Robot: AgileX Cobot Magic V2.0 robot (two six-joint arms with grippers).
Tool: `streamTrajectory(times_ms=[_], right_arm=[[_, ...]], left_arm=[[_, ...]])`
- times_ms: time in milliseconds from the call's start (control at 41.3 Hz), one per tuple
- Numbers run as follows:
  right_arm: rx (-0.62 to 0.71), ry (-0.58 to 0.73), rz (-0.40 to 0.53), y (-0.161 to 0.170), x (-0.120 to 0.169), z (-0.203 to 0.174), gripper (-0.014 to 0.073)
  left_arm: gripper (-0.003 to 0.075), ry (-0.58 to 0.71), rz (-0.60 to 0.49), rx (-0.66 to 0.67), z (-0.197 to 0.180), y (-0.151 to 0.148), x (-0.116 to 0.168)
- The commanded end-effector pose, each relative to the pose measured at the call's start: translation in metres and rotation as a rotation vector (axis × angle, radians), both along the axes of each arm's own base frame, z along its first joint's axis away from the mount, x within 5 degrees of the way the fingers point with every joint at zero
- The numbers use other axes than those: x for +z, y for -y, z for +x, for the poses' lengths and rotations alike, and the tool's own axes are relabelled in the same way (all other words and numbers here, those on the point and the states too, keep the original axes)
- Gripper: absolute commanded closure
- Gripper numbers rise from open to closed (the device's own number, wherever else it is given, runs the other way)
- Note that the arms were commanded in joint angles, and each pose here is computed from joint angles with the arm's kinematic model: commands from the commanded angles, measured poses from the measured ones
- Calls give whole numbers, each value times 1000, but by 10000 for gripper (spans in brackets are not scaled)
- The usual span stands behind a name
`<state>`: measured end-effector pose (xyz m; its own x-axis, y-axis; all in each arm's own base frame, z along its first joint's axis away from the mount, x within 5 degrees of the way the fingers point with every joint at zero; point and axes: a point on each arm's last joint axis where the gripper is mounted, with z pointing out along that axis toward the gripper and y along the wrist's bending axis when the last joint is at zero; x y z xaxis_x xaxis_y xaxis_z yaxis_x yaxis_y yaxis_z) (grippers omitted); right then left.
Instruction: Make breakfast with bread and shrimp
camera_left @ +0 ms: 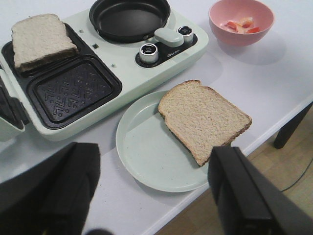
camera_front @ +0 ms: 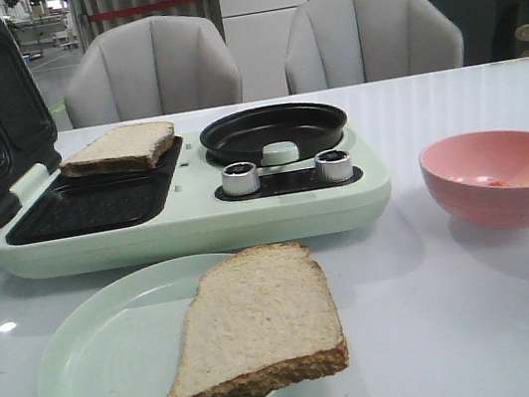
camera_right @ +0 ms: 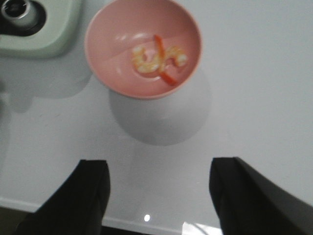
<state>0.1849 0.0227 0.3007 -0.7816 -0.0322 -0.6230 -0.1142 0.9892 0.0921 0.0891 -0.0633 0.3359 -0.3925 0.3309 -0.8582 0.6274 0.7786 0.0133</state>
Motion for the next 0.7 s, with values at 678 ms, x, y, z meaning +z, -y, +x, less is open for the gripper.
streamTrajectory(times_ms=[678], right_arm=[[321, -276, 533, -96, -62, 64, 48]], left_arm=[[199, 81, -73, 10, 2, 2, 15]])
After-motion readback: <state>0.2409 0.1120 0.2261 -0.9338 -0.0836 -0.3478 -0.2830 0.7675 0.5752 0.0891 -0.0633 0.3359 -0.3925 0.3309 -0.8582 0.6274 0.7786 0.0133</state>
